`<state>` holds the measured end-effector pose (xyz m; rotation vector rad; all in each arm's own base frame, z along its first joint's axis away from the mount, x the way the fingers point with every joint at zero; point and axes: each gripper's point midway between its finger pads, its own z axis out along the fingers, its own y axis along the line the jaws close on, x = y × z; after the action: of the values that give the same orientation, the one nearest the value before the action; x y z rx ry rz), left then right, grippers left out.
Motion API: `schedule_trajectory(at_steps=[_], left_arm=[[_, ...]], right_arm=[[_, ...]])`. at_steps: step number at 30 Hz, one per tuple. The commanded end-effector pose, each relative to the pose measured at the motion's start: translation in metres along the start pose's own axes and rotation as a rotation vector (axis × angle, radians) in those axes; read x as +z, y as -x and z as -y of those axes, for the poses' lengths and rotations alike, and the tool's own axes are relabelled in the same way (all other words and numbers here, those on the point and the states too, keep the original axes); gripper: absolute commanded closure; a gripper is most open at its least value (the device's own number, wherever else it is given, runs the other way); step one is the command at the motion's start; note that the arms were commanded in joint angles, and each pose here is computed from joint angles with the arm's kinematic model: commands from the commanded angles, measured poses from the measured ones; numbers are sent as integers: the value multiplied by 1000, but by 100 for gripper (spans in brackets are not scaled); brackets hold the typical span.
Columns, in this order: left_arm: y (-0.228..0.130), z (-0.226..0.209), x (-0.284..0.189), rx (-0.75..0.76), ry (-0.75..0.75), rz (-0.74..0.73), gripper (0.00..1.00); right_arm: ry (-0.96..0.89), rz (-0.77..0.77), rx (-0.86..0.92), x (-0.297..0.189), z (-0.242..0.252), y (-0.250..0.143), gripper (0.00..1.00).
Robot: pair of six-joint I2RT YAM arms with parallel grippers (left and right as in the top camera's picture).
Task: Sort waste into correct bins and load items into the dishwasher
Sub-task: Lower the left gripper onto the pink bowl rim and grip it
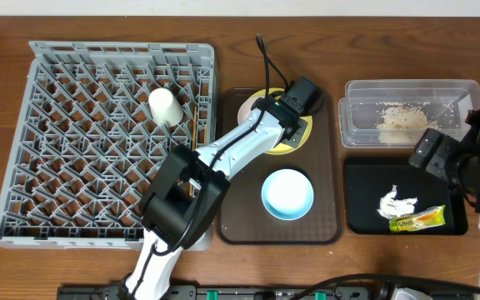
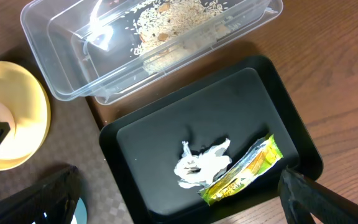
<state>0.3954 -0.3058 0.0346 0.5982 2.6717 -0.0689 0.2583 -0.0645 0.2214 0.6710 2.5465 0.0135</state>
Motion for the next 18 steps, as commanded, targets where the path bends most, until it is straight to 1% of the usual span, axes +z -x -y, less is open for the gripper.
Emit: schedule_trajectory(at_steps=[1,2,5,9,13,15,16,17,18], left_arm=[[0,-6,-6,-2,11,-7,92],[1,-5,-10,-3,2,-3,92],[11,2,-52,-33,-77,32,92],[20,10,-121,-46,-185,104,93],[21,12,-189,-54,-282,180,92],[18,4,-219,-66,-301,215,92],[16,-11,-240,-89,-293,246,92],[15,-18,-248,-103,-290,258,92],[14,-23,-252,-113,-291,262,90]], right_arm=[[-1,14,7,-4,1,4,1],[-1,14,7,-4,1,4,1],[-1,14,7,-4,1,4,1],[-1,14,7,-4,1,4,1],[-1,14,7,-4,1,4,1],[-1,14,7,-4,1,4,1],[-1,14,7,-4,1,4,1],[-1,14,7,-4,1,4,1],[-1,14,7,-4,1,4,1]])
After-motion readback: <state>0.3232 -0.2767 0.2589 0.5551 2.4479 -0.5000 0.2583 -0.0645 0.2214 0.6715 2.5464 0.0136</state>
